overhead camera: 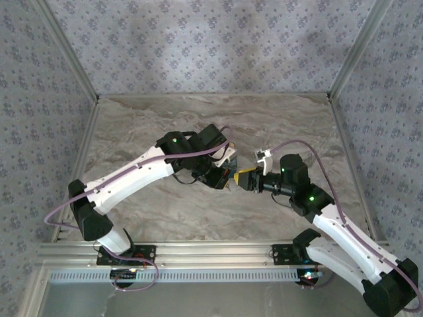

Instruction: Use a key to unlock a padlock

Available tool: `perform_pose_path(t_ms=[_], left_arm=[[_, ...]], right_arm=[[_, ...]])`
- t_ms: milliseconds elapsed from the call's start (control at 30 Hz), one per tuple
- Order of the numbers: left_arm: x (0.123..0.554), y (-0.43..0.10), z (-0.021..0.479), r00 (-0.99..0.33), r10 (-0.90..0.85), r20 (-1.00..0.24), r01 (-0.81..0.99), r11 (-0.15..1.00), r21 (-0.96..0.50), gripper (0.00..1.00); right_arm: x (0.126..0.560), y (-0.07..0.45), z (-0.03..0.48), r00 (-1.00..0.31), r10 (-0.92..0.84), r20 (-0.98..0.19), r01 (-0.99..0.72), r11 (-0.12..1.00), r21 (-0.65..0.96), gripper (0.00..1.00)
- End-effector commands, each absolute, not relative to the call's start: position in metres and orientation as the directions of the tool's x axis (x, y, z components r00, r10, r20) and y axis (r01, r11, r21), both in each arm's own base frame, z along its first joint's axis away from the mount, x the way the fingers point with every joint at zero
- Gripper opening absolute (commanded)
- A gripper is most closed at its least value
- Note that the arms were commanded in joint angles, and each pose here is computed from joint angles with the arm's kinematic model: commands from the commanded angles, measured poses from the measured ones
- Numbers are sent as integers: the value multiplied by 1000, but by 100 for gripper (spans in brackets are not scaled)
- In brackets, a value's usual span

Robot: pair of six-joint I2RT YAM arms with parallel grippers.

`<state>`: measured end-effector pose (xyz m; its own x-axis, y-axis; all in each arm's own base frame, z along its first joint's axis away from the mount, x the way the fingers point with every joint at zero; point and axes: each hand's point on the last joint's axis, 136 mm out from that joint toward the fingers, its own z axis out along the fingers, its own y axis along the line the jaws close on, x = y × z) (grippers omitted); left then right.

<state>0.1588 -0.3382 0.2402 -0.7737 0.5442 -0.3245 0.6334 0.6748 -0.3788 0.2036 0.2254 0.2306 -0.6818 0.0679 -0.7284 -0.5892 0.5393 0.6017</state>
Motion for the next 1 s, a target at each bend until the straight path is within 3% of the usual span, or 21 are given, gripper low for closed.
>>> perform_pose_path(t_ms=[0,233,633,967], left_arm=[[153,-336,253,-763,538,-357,646,655,-393,0],[150,-341,265,-752,532,-389,659,617,-431,0],[139,-349,296,-729,497,-470,684,521,-510,0],[137,-351,307,-724,474,-501,690,491,-532,0]], right_arm=[[196,225,231,-691,61,-720,-596,515,616,36],[174,243,257,-659,39,-751,-704,320,634,40],[156,249,275,-636,34,-771,-754,186,631,39],[142,248,293,-594,17,-804,-795,138,591,0]])
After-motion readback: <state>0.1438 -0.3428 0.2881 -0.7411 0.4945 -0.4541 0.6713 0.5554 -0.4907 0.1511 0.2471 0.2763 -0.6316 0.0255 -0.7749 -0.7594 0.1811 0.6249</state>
